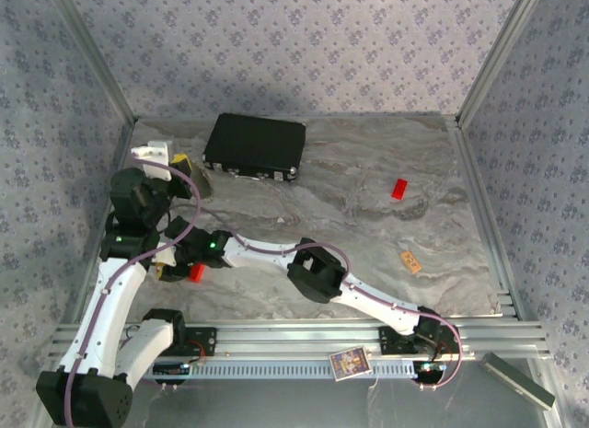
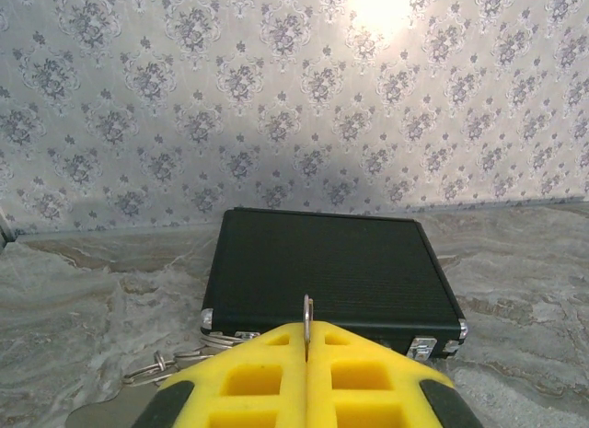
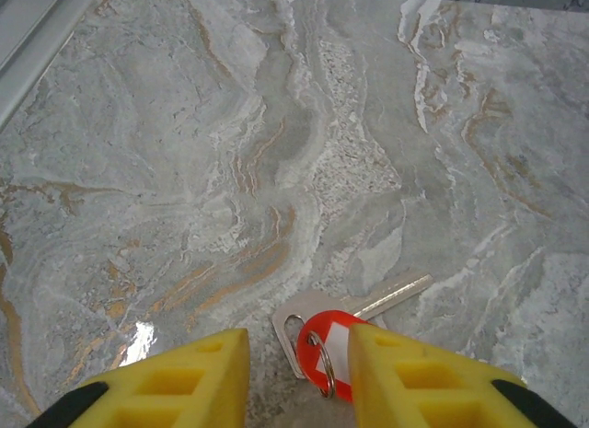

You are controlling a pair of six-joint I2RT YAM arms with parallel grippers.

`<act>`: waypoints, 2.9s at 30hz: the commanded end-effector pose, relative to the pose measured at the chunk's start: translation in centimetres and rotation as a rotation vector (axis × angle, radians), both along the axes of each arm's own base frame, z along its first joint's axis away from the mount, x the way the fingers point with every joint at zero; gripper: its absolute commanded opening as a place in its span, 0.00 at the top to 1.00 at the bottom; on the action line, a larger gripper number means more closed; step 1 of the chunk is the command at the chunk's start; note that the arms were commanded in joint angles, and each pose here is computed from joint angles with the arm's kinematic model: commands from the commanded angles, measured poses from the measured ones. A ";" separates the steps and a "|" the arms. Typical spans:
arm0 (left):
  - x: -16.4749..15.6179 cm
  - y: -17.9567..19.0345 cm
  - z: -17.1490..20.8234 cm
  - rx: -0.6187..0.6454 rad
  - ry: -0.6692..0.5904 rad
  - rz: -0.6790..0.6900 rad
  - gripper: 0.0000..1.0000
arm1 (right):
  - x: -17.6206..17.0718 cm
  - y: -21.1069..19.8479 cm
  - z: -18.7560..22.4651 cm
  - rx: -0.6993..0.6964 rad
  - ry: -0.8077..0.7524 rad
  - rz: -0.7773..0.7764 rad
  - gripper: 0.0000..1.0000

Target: Put the keys on the keyring

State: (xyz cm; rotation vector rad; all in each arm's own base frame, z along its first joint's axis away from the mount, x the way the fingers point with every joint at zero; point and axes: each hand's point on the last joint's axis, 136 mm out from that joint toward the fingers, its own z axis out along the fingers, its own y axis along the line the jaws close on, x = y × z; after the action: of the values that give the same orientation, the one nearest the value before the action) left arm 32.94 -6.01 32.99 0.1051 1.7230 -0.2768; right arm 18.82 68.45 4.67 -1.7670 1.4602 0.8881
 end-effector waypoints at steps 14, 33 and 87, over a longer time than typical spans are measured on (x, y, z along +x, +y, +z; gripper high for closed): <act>-0.4 -0.2 2.5 0.001 -0.097 -0.013 1.00 | -0.2 0.1 -2.2 -0.042 -0.024 0.003 0.87; -2.2 0.5 3.6 0.023 -0.095 0.014 1.00 | -1.1 -1.6 6.2 0.073 -0.042 0.069 1.00; -13.1 -17.9 -9.6 0.320 0.049 -1.132 1.00 | -2.3 -38.0 12.6 0.146 0.176 -0.578 1.00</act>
State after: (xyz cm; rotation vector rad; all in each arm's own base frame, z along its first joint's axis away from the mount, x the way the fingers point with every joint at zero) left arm 22.08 -22.65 22.46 1.1973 1.7187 -0.7455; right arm 16.85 30.76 16.43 -1.1096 1.8350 0.7519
